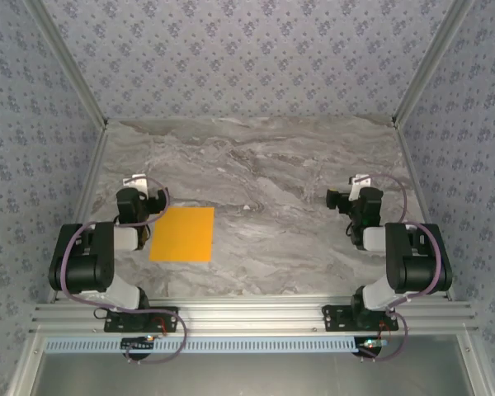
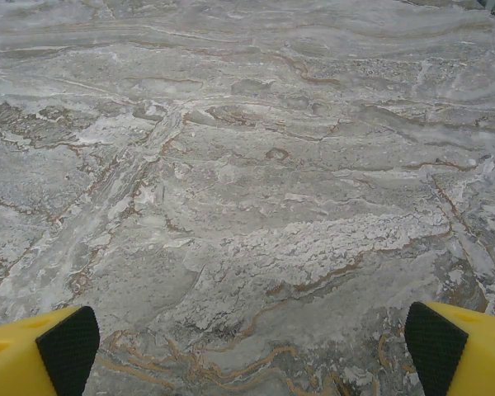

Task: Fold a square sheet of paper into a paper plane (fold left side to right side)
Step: Move the square sheet of paper to the center of the table.

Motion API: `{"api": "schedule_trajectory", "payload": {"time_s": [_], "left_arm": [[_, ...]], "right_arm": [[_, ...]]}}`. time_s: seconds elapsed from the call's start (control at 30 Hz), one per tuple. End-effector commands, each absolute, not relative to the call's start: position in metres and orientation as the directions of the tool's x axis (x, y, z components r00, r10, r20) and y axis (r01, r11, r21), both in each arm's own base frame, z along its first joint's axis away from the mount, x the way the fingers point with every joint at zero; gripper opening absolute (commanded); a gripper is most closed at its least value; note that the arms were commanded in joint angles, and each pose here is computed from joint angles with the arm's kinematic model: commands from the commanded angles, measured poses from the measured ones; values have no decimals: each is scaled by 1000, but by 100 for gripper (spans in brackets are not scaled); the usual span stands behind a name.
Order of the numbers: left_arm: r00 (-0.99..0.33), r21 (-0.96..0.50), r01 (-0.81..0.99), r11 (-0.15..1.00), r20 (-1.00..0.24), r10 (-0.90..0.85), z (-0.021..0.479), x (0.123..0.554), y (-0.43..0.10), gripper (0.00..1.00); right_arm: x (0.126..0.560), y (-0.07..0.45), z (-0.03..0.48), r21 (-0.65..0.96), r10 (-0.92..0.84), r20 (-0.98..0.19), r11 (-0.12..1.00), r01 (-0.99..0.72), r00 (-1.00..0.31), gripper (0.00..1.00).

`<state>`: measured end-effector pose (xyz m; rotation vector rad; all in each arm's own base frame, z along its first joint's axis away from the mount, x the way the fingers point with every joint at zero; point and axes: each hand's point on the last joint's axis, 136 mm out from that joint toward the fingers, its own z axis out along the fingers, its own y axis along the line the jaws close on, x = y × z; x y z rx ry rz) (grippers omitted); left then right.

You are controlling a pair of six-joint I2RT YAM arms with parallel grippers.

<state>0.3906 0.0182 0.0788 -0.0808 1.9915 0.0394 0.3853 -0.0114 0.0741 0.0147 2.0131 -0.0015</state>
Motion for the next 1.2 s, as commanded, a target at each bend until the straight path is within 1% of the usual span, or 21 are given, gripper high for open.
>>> {"api": "schedule_trajectory", "payload": {"time_s": [0.0,0.7,0.77,0.9,1.0,1.07,1.1,1.17], "left_arm": [[-385,-14,-52,999,-922,-33,89,398,13,98],[-384,-15,-53,998,-923,-34,89,398,13,98],[-385,-13,-74,997,-922,-41,90,398,17,98],[-397,-4,-137,990,-916,-59,104,397,26,98],[-423,14,-150,989,-905,-52,123,392,22,98],[-427,-11,-171,985,-900,-84,138,387,17,98],[-451,-36,-185,982,-885,-117,143,382,15,98],[-500,-115,-241,964,-836,-225,146,373,12,98]], "right_arm": [[390,-13,83,-4,-1,-917,1000,5,-398,100],[390,-13,82,-3,-1,-917,1000,6,-399,100],[390,-13,82,-2,0,-917,1000,5,-399,100],[390,-13,83,0,3,-918,1000,8,-397,100],[391,-16,88,8,15,-915,1000,19,-404,100],[391,-21,96,15,31,-906,999,41,-422,100],[390,-22,104,19,38,-904,999,50,-427,100],[385,-22,118,30,52,-903,998,59,-427,100]]}}
